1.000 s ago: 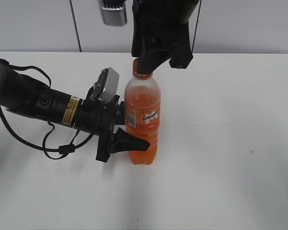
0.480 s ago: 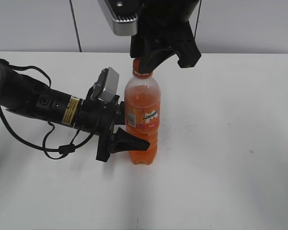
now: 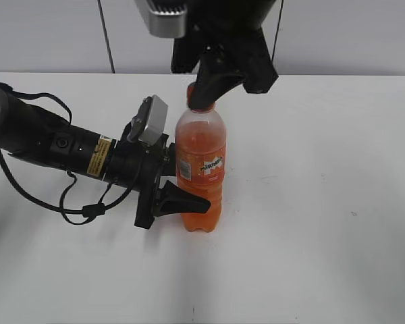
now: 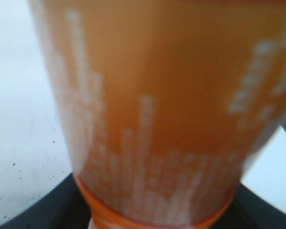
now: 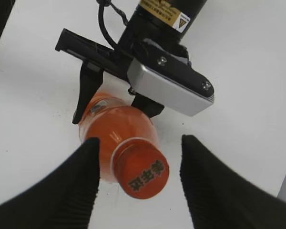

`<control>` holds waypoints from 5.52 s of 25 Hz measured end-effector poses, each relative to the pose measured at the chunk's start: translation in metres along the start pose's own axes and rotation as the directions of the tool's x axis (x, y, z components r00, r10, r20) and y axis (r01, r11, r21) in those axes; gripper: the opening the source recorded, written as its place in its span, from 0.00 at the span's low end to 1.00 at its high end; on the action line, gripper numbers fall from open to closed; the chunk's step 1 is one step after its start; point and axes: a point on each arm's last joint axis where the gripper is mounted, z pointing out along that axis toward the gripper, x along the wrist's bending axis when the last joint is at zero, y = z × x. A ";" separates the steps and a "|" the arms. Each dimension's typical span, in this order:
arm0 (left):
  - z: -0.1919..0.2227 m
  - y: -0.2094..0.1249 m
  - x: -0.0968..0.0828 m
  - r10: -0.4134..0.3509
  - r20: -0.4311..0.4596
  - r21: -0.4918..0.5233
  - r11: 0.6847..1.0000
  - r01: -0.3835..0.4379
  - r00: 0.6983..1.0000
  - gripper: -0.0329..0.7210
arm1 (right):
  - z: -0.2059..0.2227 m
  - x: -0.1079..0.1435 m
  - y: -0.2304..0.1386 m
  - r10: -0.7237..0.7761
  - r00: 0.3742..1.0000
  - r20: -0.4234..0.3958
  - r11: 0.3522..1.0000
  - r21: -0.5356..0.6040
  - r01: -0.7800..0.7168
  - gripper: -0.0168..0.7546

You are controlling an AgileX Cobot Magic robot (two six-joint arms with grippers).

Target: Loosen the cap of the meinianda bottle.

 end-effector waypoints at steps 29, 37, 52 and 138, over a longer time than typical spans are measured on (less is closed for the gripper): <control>0.000 0.000 0.000 0.001 0.000 -0.001 1.000 -0.001 1.000 0.58 | -0.002 0.000 -0.005 0.977 0.202 0.063 0.202 -0.002 -0.979 0.58; 0.000 0.000 0.000 0.002 0.000 -0.001 1.000 -0.002 1.000 0.58 | 0.012 -0.002 -0.008 0.978 0.197 0.063 0.196 0.030 -0.980 0.57; 0.000 0.000 0.000 0.002 0.000 -0.001 1.000 -0.002 1.000 0.58 | 0.012 -0.002 -0.008 0.925 0.377 0.053 0.375 0.041 -0.926 0.38; 0.000 0.000 -0.001 0.009 0.014 0.001 1.000 -0.009 1.000 0.58 | 0.008 -0.001 -0.006 0.989 0.141 0.038 0.140 0.026 -0.990 0.60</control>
